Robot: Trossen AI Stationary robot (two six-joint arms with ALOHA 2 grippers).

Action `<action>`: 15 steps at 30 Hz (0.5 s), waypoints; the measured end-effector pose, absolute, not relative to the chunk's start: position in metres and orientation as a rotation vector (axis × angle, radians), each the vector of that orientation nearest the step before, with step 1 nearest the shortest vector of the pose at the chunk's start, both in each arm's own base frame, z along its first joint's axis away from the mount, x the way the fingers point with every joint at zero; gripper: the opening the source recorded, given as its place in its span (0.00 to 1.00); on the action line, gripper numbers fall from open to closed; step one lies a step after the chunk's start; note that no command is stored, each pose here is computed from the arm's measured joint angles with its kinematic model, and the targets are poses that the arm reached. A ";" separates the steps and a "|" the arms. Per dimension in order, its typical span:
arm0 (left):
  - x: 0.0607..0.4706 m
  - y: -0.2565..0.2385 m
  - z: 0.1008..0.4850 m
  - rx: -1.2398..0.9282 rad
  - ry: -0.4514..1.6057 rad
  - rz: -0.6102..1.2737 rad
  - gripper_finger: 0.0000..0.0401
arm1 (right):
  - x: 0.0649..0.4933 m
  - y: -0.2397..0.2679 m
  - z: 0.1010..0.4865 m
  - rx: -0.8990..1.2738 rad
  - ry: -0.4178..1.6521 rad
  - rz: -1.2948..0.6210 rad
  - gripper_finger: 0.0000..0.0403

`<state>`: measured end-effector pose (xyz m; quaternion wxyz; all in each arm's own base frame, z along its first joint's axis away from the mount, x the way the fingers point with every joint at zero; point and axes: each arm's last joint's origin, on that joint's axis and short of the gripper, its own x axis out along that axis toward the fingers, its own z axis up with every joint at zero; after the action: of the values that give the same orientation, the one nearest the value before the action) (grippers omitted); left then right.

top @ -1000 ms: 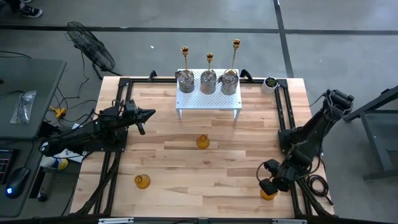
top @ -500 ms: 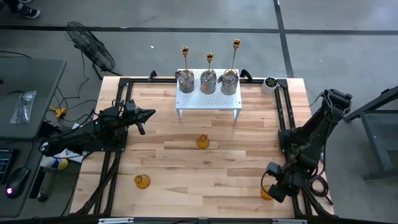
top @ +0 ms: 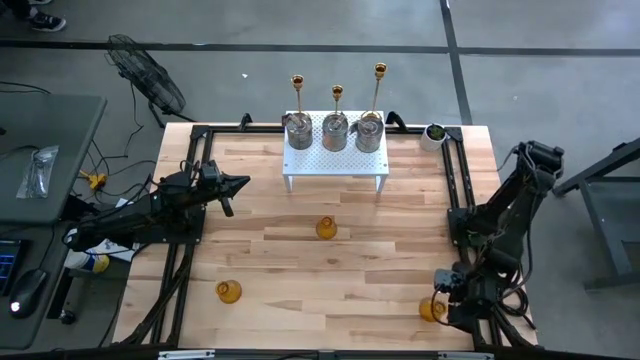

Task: Pick & Place candle stick holders
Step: Put the bottom right brown glass candle holder on the shelf

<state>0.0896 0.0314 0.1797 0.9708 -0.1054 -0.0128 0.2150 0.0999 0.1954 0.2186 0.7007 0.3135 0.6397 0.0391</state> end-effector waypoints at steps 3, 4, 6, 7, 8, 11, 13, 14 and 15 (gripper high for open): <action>0.090 0.031 0.180 -0.213 -0.026 0.434 0.00 | 0.097 0.199 0.224 0.665 1.407 0.131 0.59; 0.090 0.031 0.180 -0.213 -0.026 0.434 0.00 | 0.096 0.200 0.224 0.648 1.397 0.141 0.58; 0.090 0.031 0.180 -0.213 -0.026 0.435 0.00 | 0.092 0.201 0.224 0.601 1.390 0.165 0.56; 0.090 0.031 0.180 -0.213 -0.026 0.434 0.00 | 0.090 0.201 0.224 0.573 1.386 0.182 0.55; 0.090 0.031 0.180 -0.213 -0.026 0.434 0.00 | 0.088 0.202 0.223 0.540 1.383 0.199 0.55; 0.090 0.031 0.180 -0.213 -0.026 0.434 0.00 | 0.080 0.201 0.222 0.432 1.381 0.237 0.53; 0.090 0.031 0.180 -0.213 -0.026 0.434 0.00 | 0.076 0.201 0.221 0.391 1.372 0.237 0.52; 0.090 0.031 0.180 -0.213 -0.026 0.434 0.00 | 0.075 0.200 0.220 0.375 1.363 0.235 0.51; 0.090 0.031 0.180 -0.213 -0.026 0.434 0.00 | 0.074 0.200 0.219 0.358 1.348 0.235 0.51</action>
<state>0.0896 0.0314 0.1797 0.9708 -0.1054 -0.0127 0.2150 0.0735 0.2003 0.2187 0.7601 0.1645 0.6193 0.1082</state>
